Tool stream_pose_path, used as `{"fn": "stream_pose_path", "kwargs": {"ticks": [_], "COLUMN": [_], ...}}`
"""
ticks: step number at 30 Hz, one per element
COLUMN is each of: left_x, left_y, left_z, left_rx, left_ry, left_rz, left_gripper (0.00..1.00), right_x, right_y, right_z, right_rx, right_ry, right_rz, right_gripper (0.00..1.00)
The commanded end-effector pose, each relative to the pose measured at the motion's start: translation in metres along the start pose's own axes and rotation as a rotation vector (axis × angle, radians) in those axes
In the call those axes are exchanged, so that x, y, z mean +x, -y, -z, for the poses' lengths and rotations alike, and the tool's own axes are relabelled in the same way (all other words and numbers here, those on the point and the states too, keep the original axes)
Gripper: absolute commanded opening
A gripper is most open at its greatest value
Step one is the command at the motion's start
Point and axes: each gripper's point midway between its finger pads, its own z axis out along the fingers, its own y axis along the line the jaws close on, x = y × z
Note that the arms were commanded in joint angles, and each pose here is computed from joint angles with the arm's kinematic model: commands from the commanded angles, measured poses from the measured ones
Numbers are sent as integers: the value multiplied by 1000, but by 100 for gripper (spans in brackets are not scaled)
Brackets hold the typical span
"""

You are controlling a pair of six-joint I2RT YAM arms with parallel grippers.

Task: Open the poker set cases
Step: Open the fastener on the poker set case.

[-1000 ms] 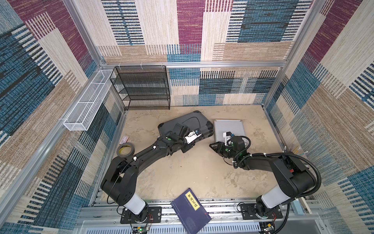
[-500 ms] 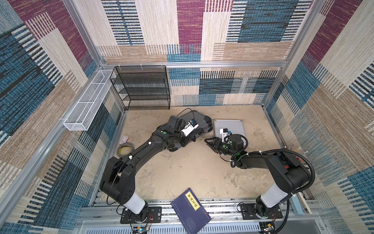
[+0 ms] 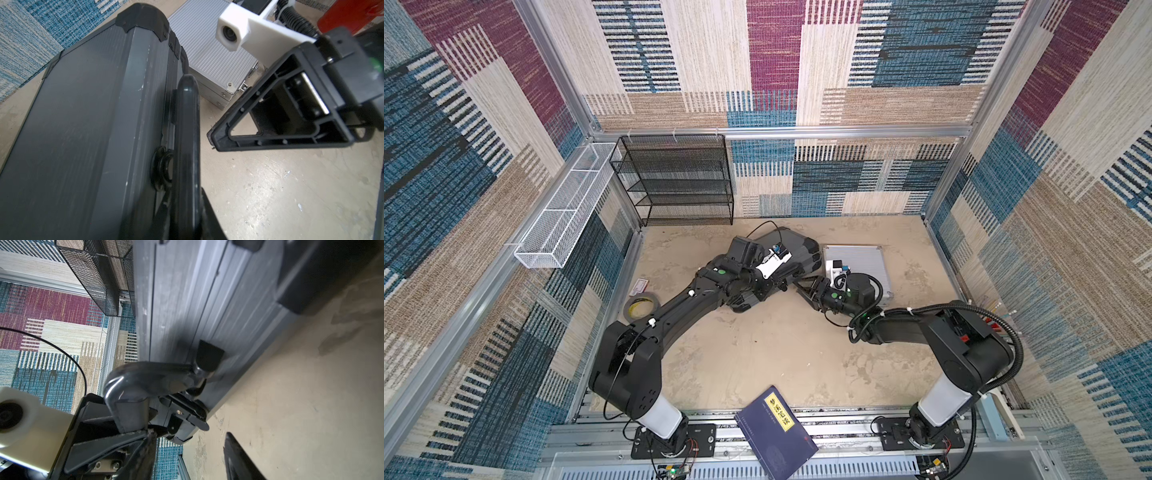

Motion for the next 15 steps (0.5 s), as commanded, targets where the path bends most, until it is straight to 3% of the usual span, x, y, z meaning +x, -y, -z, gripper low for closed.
{"fn": "stream_pose_path", "kwargs": {"ticks": [1, 15], "left_x": [-42, -43], "left_y": [11, 12], "left_z": [12, 12], "left_rx": [64, 74], "left_ry": [161, 168], "left_rz": [11, 24], "left_gripper": [0, 0], "right_x": [0, 11], "right_y": [-4, -4], "right_z": [-4, -14], "right_rx": [-8, 6], "right_ry": [-1, -11], "right_rz": [-9, -30], "right_gripper": [54, 57]}}
